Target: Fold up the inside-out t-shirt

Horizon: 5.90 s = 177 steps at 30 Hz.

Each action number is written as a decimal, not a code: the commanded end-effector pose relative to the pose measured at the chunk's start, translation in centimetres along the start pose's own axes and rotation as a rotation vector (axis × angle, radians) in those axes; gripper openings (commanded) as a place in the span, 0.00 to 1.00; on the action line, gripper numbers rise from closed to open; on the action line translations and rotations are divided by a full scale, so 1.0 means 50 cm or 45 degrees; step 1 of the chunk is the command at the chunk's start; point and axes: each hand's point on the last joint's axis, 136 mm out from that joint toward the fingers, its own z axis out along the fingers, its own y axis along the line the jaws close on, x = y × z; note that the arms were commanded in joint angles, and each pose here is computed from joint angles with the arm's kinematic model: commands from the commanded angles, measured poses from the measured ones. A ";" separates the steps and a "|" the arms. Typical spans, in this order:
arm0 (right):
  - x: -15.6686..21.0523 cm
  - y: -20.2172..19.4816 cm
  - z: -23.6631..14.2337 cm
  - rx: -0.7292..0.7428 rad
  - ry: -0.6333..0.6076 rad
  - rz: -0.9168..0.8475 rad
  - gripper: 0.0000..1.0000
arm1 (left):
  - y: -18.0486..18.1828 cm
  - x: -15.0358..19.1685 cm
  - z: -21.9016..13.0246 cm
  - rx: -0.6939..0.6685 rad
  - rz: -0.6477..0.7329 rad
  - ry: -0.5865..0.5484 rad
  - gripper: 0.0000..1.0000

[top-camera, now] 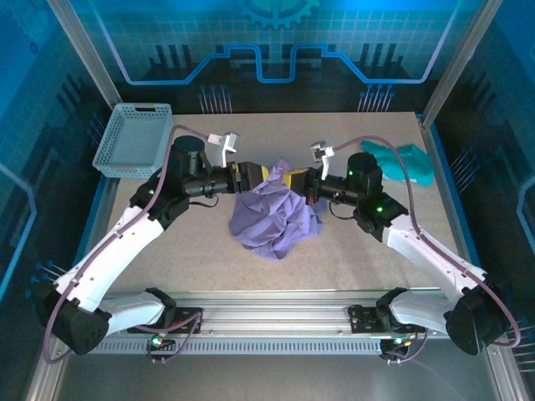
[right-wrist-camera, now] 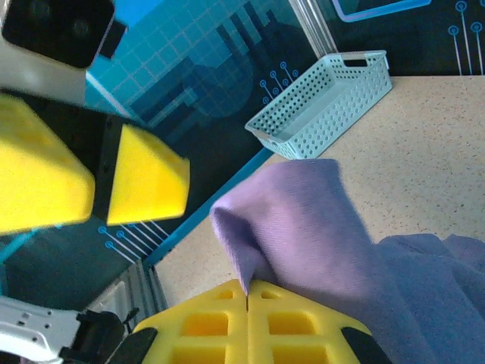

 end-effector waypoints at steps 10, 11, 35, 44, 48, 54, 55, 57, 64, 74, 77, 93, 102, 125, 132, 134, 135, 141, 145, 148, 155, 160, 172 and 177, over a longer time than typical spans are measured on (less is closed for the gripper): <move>-0.026 0.020 -0.013 -0.053 -0.064 0.001 0.00 | 0.018 0.010 0.047 0.116 -0.059 0.105 0.47; -0.026 0.021 -0.014 -0.051 -0.066 -0.002 0.00 | 0.018 0.006 0.052 0.125 -0.067 0.106 0.47; 0.003 -0.017 -0.023 0.070 -0.028 -0.015 0.00 | 0.014 -0.041 0.085 0.185 -0.110 0.071 0.02; 0.025 -0.054 -0.035 0.523 0.100 -0.266 0.21 | -0.039 -0.015 0.054 -0.128 0.150 0.033 0.00; 0.031 -0.061 -0.052 0.628 0.113 -0.359 0.33 | -0.032 -0.017 0.044 -0.254 0.192 0.003 0.00; 0.043 0.006 -0.047 0.378 0.056 -0.457 0.42 | -0.040 -0.011 0.051 -0.286 0.206 0.036 0.00; 0.045 0.021 -0.043 0.323 0.046 -0.472 0.43 | -0.041 -0.011 0.052 -0.284 0.204 0.038 0.00; 0.043 0.044 -0.035 0.231 0.021 -0.502 0.45 | -0.047 -0.013 0.051 -0.273 0.204 0.035 0.00; 0.041 0.069 0.007 0.092 0.017 -0.525 0.46 | -0.064 -0.009 0.049 -0.220 0.186 0.038 0.00; 0.025 0.084 0.011 0.071 0.015 -0.587 0.00 | -0.049 -0.013 0.053 -0.258 0.193 0.025 0.00; 0.023 0.085 -0.013 0.063 0.017 -0.556 0.00 | -0.029 -0.035 0.037 -0.312 0.208 -0.043 0.11; -0.034 0.062 -0.069 -0.012 -0.078 -0.280 0.00 | 0.112 0.071 0.002 -0.178 0.035 0.024 0.60; -0.037 0.063 -0.069 -0.012 -0.082 -0.273 0.00 | 0.146 0.081 0.048 -0.207 0.031 0.108 0.55; -0.027 0.012 -0.126 0.080 -0.142 -0.243 0.00 | 0.189 0.035 0.015 -0.277 -0.049 -0.042 0.00; -0.003 0.006 -0.115 0.112 -0.035 -0.268 0.00 | 0.155 0.004 0.004 -0.230 0.008 -0.112 0.00; 0.019 0.003 -0.113 0.120 0.012 -0.282 0.00 | 0.139 -0.017 0.000 -0.213 0.022 -0.153 0.00; 0.034 0.004 -0.112 0.120 0.041 -0.293 0.00 | 0.128 -0.029 -0.001 -0.192 0.029 -0.173 0.00; 0.091 0.005 -0.153 0.193 0.139 -0.340 0.00 | 0.061 -0.041 0.025 -0.085 0.081 -0.131 0.00; 0.125 -0.059 -0.220 0.511 0.147 -0.212 0.00 | 0.040 0.032 0.047 -0.087 0.163 -0.005 0.00; 0.194 -0.127 -0.264 0.738 0.154 0.000 0.00 | 0.070 0.121 0.056 -0.113 0.202 0.088 0.00; 0.310 -0.229 -0.298 0.937 0.007 0.292 0.00 | 0.206 0.242 0.076 -0.287 0.205 0.167 0.00; 0.337 -0.242 -0.288 0.900 -0.013 0.294 0.00 | 0.244 0.275 0.088 -0.331 0.238 0.190 0.00; 0.423 -0.236 -0.302 0.942 0.203 0.411 0.18 | 0.288 0.431 0.123 -0.336 0.244 0.408 0.00; 0.375 -0.229 -0.324 1.008 0.134 0.341 0.32 | 0.274 0.466 0.125 -0.298 0.241 0.465 0.24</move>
